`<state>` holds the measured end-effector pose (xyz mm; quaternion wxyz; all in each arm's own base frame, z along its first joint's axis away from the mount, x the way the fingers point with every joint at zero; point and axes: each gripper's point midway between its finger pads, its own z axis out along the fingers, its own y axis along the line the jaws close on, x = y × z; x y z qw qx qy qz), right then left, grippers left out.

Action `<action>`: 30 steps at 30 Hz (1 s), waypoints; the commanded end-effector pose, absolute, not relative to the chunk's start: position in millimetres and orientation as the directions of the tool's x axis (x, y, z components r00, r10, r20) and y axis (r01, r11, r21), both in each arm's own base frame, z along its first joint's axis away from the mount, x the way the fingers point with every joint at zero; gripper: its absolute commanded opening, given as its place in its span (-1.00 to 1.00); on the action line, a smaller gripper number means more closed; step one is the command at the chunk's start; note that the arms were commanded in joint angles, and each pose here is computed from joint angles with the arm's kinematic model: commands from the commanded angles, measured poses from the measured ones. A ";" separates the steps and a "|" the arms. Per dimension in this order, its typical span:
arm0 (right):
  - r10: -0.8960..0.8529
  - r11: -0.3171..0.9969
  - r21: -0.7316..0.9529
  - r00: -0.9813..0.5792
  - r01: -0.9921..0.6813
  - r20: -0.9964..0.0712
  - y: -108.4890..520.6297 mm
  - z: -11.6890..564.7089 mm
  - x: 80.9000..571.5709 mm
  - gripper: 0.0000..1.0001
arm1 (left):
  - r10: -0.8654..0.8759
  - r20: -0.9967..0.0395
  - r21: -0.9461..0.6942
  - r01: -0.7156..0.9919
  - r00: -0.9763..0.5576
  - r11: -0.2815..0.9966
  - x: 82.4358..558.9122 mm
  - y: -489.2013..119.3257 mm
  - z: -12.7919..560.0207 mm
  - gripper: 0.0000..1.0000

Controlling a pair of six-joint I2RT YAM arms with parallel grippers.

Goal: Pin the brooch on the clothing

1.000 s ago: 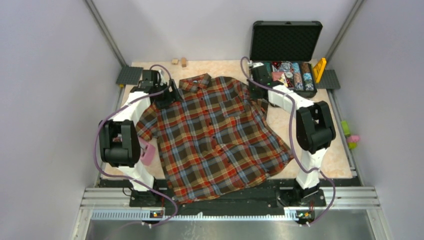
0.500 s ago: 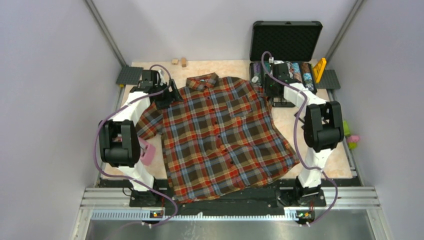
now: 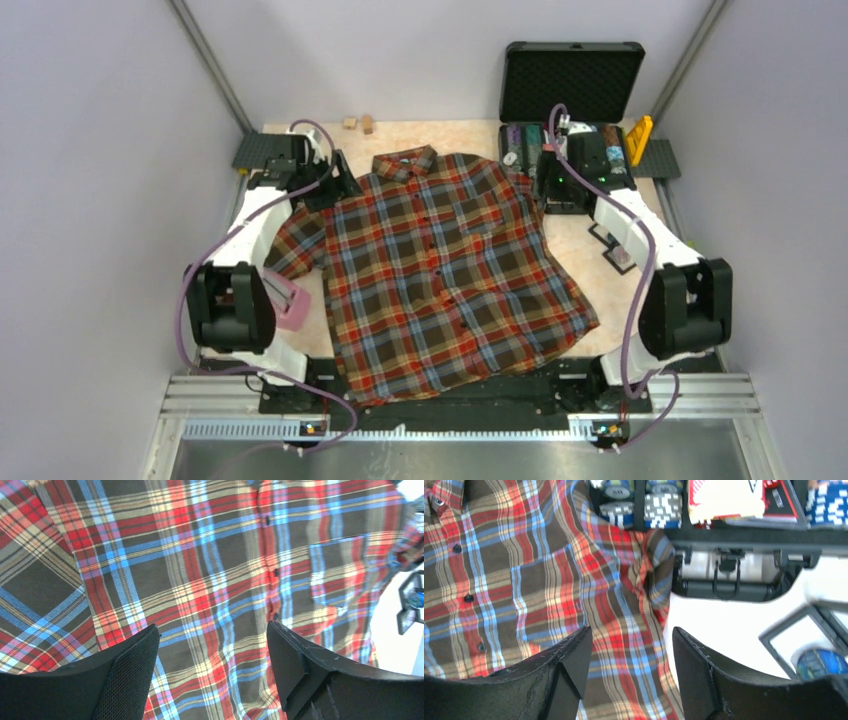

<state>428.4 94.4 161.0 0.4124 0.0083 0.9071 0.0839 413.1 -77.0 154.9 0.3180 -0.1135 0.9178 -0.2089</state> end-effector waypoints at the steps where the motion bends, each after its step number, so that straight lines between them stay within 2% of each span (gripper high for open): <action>1: 0.135 0.987 0.157 -0.650 0.025 -0.748 74.6 178.4 394.4 0.22 | -0.301 -0.651 -0.487 0.081 -0.697 0.870 397.2 -87.5 231.2 0.65; 5: 0.201 0.979 0.122 -0.653 0.164 -0.730 37.8 173.7 367.5 0.18 | -0.262 -0.682 -0.459 0.120 -0.682 0.880 365.7 -85.6 234.9 0.65; 9: 0.311 0.939 0.142 -0.597 0.314 -0.739 -3.9 167.5 348.8 0.17 | -0.239 -0.739 -0.373 0.086 -0.630 0.924 348.2 -67.5 227.2 0.65; 13: 0.411 0.884 0.195 -0.509 0.424 -0.757 -39.9 164.4 335.3 0.15 | -0.234 -0.759 -0.380 0.121 -0.608 0.917 340.7 -70.9 234.9 0.65; 19: 0.491 0.837 0.302 -0.383 0.456 -0.782 -52.3 160.0 337.6 0.14 | -0.240 -0.750 -0.403 0.139 -0.616 0.904 336.2 -76.7 237.1 0.65; 24: 0.551 0.790 0.370 -0.301 0.488 -0.779 -60.3 146.5 346.2 0.04 | -0.235 -0.755 -0.394 0.137 -0.612 0.909 334.3 -75.1 239.1 0.65; 30: 0.588 0.741 0.409 -0.220 0.533 -0.778 -73.0 134.2 353.9 0.04 | -0.218 -0.754 -0.392 0.159 -0.619 0.906 331.7 -77.5 239.2 0.65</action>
